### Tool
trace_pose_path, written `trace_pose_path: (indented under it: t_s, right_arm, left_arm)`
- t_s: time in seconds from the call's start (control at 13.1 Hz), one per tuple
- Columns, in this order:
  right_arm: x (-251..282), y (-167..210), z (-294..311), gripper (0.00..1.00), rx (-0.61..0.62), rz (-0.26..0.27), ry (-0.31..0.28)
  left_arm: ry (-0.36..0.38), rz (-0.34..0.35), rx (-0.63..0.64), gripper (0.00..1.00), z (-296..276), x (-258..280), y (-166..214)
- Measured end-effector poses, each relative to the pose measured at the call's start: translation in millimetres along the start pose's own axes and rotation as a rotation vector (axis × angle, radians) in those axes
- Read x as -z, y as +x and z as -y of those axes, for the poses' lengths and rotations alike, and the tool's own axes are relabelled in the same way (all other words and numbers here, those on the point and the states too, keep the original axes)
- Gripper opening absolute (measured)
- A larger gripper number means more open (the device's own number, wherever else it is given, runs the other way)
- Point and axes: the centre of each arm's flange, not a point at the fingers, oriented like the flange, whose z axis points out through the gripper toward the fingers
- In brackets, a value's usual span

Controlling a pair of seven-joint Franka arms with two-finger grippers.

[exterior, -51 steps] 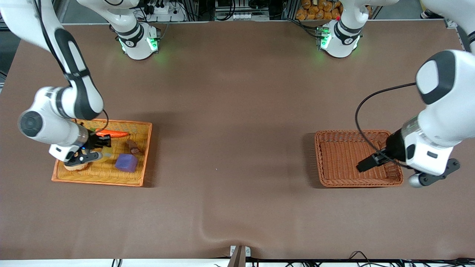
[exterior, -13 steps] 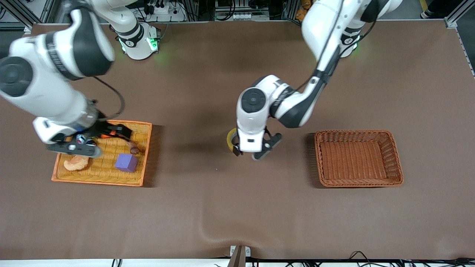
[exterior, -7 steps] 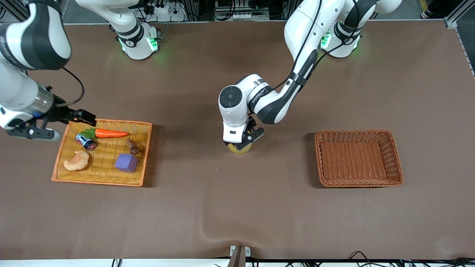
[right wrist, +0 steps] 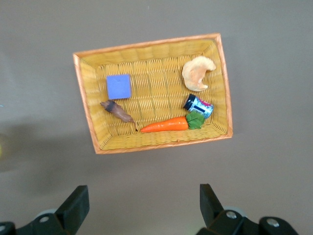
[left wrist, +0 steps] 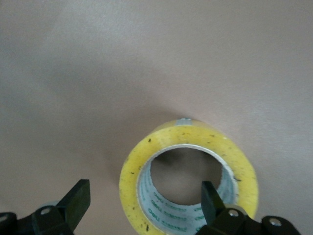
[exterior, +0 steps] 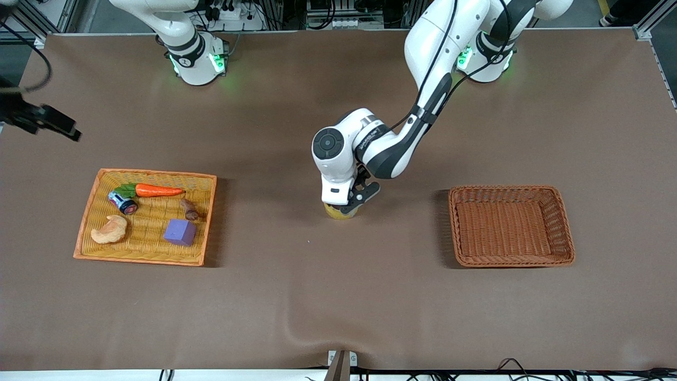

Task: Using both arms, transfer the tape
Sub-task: 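Grasp the tape with the left gripper while the right gripper withdraws, then carry the tape with the left gripper and lower it into the basket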

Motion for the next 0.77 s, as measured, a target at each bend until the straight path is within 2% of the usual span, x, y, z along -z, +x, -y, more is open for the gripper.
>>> trace_pose_path:
  t_s: [0.15,0.23,0.31,0.77]
  right_arm:
    - [32,-4,2,1.00,0.003,-0.024,0.002]
    - [39,-3,2,1.00,0.004,-0.018,0.001]
    - [43,0,4,1.00,0.006,-0.004,-0.002]
    - [46,20,9,1.00,0.002,0.012,-0.007]
  left_arm:
    - [0.020,0.003,-0.003,1.00,2,-12,-2]
    - [0.029,0.005,0.002,1.00,3,-18,-3]
    - [0.034,0.006,0.010,0.92,3,-21,-5]
    - [0.023,-0.026,0.022,0.23,0,-15,-6]
